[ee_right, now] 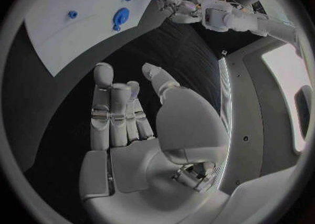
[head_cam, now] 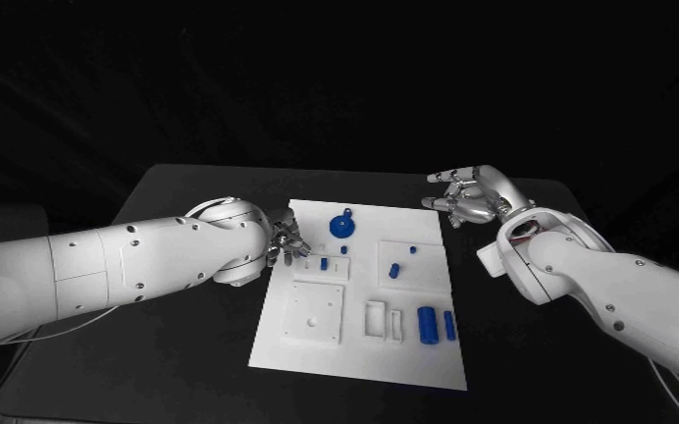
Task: Assemble the parts on the task board
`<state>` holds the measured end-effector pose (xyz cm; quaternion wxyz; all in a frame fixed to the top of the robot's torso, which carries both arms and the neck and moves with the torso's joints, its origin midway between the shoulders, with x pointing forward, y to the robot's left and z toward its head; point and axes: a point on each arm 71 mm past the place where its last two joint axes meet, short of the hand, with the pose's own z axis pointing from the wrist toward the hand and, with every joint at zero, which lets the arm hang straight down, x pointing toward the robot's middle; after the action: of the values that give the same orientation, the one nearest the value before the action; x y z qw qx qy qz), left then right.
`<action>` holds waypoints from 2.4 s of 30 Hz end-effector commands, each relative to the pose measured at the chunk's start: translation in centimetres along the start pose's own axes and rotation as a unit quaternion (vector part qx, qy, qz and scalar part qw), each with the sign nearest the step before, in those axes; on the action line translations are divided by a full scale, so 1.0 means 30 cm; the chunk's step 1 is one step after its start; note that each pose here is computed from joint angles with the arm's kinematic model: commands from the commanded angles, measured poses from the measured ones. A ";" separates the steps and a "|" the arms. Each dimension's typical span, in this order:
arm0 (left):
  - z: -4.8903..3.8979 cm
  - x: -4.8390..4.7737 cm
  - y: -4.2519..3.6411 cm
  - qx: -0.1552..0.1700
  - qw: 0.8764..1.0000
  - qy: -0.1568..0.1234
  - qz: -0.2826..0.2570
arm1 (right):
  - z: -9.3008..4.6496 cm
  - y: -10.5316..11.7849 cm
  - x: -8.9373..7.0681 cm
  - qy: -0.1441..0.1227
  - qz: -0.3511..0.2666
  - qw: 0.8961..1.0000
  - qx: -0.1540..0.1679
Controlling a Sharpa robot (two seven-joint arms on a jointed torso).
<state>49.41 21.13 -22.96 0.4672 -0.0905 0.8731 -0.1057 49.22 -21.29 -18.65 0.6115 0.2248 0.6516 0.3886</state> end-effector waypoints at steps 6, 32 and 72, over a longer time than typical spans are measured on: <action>0.010 0.029 -0.015 0.006 0.999 0.028 0.020 | 0.001 0.005 0.004 0.003 0.000 1.000 -0.005; 0.027 0.051 -0.014 0.004 0.999 0.027 0.025 | 0.002 0.004 0.006 0.005 0.000 1.000 -0.004; 0.034 0.062 -0.018 0.008 0.999 0.018 0.031 | 0.002 0.004 0.010 0.011 0.000 1.000 0.000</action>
<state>49.28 20.29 -24.91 0.4515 -0.0638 0.8849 -0.0950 49.24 -21.14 -18.71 0.6088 0.2255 0.6538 0.3886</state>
